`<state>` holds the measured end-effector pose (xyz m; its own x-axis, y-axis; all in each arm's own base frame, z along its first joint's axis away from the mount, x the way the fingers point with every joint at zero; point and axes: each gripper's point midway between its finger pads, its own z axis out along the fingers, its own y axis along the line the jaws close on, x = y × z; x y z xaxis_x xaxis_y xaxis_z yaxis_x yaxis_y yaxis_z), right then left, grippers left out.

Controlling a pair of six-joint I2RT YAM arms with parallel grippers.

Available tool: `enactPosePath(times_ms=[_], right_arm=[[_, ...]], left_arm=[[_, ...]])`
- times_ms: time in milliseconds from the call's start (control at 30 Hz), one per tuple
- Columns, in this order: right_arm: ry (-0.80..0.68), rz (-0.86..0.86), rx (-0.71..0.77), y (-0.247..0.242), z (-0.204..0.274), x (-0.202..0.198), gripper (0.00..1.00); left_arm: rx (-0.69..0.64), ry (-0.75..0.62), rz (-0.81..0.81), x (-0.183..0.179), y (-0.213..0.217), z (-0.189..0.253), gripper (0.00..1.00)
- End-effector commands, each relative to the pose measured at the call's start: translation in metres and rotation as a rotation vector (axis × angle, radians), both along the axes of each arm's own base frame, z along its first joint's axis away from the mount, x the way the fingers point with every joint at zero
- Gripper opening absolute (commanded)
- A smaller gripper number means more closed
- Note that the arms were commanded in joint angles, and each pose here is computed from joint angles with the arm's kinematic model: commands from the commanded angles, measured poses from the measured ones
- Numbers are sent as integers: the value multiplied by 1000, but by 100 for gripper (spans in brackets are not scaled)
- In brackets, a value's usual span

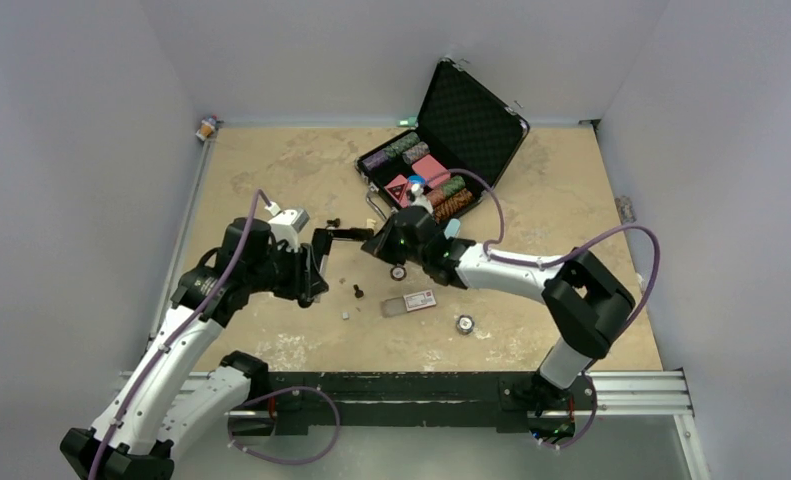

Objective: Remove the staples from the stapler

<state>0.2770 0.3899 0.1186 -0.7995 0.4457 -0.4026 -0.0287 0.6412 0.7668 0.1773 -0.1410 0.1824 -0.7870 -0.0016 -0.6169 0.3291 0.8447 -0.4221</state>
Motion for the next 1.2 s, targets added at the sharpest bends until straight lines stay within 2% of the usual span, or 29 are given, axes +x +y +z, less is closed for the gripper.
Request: enactPosePath(times_ms=[0,167,467,833,900,1000,1167], right_arm=[[-201,-77,-13,-16,85,72,0],[-284,-111,-16,-31,143,100,0],[-323,-100,-52,-40,163,106,0],[-361,-46,-19,-50,176,82,0],[-368,-19,3,-50,176,73,4],[-385,39,45,-48,175,59,18],[-438,143,142,-45,177,29,61]], left_arm=[[-80,36,-87,-14,-17,10,0],[-74,41,-85,-11,-17,6,0],[-73,48,-87,-10,-18,3,0],[-77,33,-87,-10,-18,5,0],[-81,28,-89,-10,-18,6,0],[-86,27,-92,-11,-19,6,0],[-100,21,-105,-12,-21,9,0]])
